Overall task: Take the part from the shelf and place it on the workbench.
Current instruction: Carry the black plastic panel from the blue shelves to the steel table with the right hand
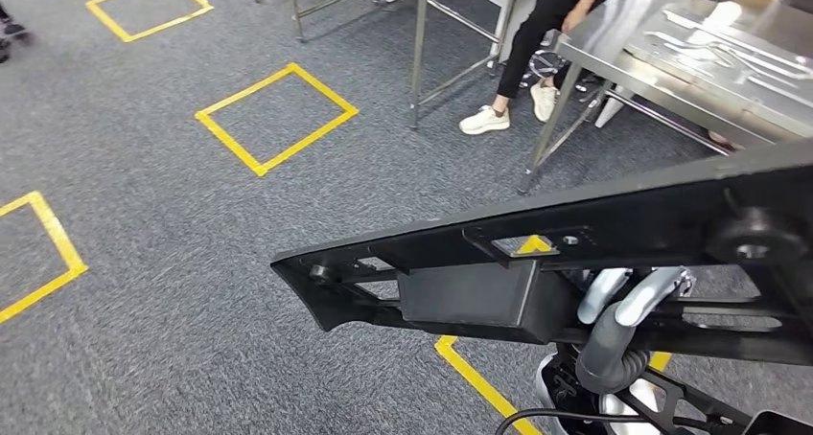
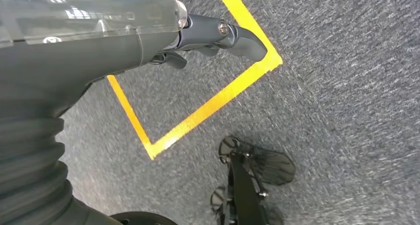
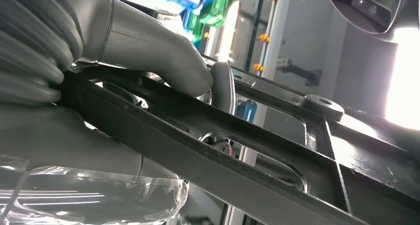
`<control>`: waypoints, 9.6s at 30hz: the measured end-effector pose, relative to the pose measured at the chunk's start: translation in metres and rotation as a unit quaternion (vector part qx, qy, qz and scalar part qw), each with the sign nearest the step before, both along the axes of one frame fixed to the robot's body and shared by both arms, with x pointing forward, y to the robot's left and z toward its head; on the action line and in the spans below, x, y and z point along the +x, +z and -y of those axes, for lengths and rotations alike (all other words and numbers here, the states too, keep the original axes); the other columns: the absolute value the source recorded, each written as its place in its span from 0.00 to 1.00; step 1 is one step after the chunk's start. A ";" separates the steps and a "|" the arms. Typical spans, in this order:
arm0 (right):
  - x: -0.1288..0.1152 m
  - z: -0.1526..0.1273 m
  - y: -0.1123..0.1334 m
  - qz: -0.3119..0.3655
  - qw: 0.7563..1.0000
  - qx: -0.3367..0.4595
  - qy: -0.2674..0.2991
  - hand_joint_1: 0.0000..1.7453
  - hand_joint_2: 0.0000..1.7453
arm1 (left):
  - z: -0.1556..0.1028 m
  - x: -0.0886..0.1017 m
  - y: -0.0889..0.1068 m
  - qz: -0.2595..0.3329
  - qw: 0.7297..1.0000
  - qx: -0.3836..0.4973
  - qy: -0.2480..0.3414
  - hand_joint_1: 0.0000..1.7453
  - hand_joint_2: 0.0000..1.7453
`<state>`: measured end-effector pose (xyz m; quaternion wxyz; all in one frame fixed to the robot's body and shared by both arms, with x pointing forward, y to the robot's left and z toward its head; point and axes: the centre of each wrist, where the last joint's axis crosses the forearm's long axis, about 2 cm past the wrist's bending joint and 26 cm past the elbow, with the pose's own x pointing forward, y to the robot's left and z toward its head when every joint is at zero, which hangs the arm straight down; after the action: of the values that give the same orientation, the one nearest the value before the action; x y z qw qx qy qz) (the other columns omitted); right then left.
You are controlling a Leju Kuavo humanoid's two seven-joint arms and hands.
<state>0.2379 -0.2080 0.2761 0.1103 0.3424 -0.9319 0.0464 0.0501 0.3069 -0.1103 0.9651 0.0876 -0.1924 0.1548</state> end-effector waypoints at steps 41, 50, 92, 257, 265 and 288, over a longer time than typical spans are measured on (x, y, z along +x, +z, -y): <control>0.011 0.002 -0.006 -0.005 1.000 -0.020 0.017 1.00 1.00 | 0.003 0.003 0.000 0.019 1.000 -0.006 -0.006 0.00 1.00; 0.012 0.000 -0.009 -0.010 1.000 -0.023 0.012 1.00 1.00 | 0.001 0.001 0.000 0.014 1.000 -0.003 -0.004 0.00 1.00; 0.013 -0.004 -0.011 -0.025 0.999 -0.016 -0.019 1.00 1.00 | -0.001 0.004 0.000 0.033 0.999 -0.020 -0.007 0.00 1.00; 0.088 0.141 0.000 -0.071 0.719 -0.068 -0.688 1.00 1.00 | -0.014 0.002 0.001 0.053 0.998 -0.013 -0.010 0.00 1.00; 0.185 0.160 0.040 -0.027 0.477 -0.330 -0.814 1.00 1.00 | -0.015 0.003 0.001 0.054 0.998 -0.016 -0.026 0.00 1.00; 0.222 -0.053 -0.044 0.108 0.444 -0.711 -0.535 1.00 1.00 | -0.008 0.022 0.003 0.067 0.997 -0.024 -0.029 0.00 1.00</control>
<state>0.4600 -0.1552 0.2317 0.2165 -0.4300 -0.5760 0.6607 0.0718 0.3149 -0.1070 0.9560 0.0483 -0.2548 0.1369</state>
